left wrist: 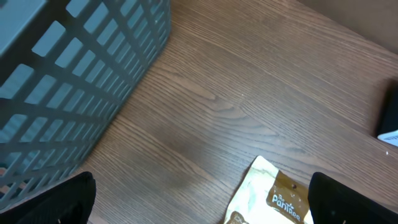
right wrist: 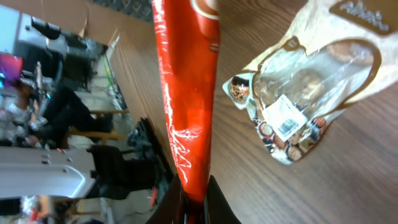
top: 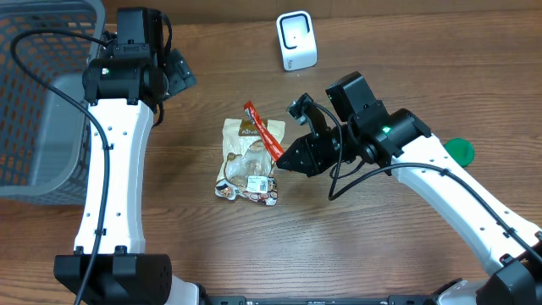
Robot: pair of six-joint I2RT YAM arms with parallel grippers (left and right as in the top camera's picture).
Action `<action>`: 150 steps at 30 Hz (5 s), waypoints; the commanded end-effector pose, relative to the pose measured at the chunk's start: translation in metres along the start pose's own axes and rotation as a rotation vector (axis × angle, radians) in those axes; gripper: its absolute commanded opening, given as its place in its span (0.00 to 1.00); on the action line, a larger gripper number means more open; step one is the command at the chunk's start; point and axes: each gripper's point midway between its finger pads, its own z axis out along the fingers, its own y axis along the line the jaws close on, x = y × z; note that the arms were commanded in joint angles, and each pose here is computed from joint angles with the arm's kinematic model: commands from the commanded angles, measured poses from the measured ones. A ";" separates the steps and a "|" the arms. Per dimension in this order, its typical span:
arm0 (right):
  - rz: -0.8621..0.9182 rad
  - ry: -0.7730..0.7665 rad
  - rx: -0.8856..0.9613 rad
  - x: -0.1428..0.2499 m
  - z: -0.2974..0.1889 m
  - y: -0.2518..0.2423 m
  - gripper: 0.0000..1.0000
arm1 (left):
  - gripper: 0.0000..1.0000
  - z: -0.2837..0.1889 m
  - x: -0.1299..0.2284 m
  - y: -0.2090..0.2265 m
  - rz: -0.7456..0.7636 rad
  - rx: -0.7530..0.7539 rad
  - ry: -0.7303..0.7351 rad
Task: Scan the item barcode
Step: 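Carry the Nescafe stick to the white scanner and hold it there, then carry the Nescafe stick right and set it beside the wipes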
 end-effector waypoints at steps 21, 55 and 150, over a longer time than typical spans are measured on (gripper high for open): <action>-0.318 -0.238 0.435 -0.128 -0.144 -0.006 0.03 | 1.00 0.002 -0.002 0.005 0.020 -0.032 -0.012; -0.582 0.008 1.143 -0.189 -0.066 -0.267 0.04 | 1.00 0.002 -0.002 0.005 0.020 -0.032 -0.012; 0.534 0.194 1.081 0.037 -0.075 -0.169 0.04 | 1.00 0.002 -0.002 0.005 0.022 -0.032 -0.012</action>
